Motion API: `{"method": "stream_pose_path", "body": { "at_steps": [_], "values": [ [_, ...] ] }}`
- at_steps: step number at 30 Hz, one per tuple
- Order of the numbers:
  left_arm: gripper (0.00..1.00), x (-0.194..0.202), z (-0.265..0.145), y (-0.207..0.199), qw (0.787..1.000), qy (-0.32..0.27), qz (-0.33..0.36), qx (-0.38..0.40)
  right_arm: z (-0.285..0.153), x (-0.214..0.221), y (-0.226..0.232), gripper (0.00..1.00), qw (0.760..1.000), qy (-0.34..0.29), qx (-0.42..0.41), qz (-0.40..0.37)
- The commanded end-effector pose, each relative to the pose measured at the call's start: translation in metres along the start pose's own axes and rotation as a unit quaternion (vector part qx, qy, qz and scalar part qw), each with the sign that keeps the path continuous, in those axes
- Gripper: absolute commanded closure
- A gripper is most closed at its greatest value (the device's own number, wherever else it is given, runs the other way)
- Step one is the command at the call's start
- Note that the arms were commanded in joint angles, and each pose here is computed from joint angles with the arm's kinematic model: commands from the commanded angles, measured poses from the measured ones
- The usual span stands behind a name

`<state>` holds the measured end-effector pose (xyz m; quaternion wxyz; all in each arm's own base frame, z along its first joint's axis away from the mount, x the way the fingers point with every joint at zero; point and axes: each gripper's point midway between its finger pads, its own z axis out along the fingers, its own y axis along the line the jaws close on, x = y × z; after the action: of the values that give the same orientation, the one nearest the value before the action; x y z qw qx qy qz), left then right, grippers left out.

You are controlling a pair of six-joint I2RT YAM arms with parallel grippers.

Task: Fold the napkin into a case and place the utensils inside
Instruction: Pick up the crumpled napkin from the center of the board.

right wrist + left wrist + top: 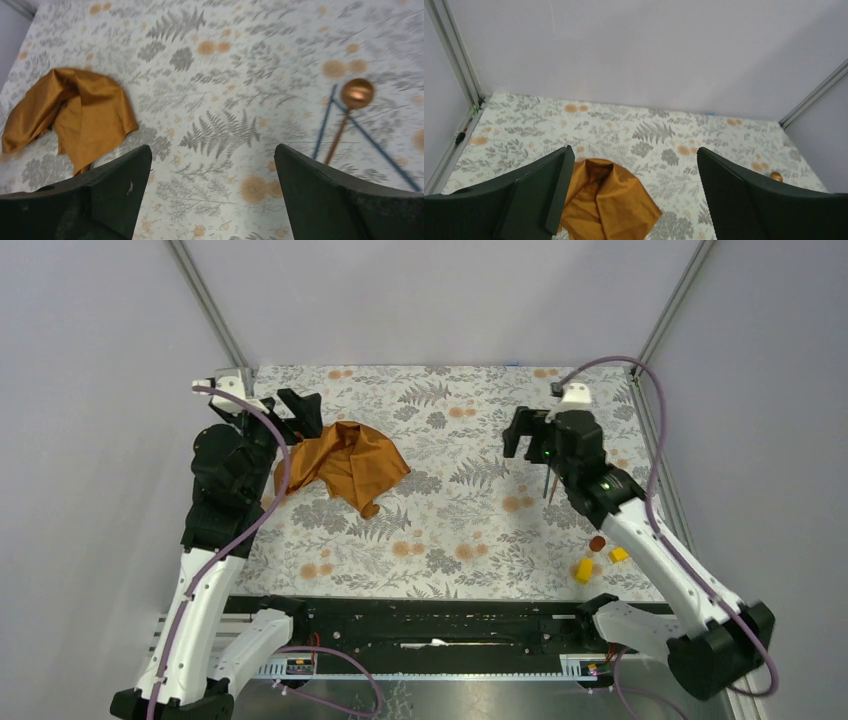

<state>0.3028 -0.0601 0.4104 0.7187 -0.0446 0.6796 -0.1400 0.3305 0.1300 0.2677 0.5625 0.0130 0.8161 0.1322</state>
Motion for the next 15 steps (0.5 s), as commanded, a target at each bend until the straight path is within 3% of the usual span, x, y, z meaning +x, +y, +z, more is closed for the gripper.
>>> {"method": "stream_pose_path", "body": {
  "at_steps": [1,4,11,15],
  "values": [
    [0.01,0.029,0.013,0.003,0.999,0.033,0.018,-0.001,0.039,0.031,0.053,0.0,0.994,0.068,-0.071,0.039],
    [0.01,0.041,0.017,0.01,0.999,0.046,0.024,-0.016,0.066,0.059,0.104,0.0,0.978,0.098,-0.15,0.104],
    [0.01,0.068,0.018,0.021,0.997,0.067,0.027,-0.035,0.125,0.151,0.211,0.01,0.911,0.228,-0.255,0.229],
    [0.01,0.086,0.022,0.019,0.995,0.091,0.022,-0.027,0.151,0.187,0.238,0.15,0.886,0.265,-0.264,0.273]
  ]
}}
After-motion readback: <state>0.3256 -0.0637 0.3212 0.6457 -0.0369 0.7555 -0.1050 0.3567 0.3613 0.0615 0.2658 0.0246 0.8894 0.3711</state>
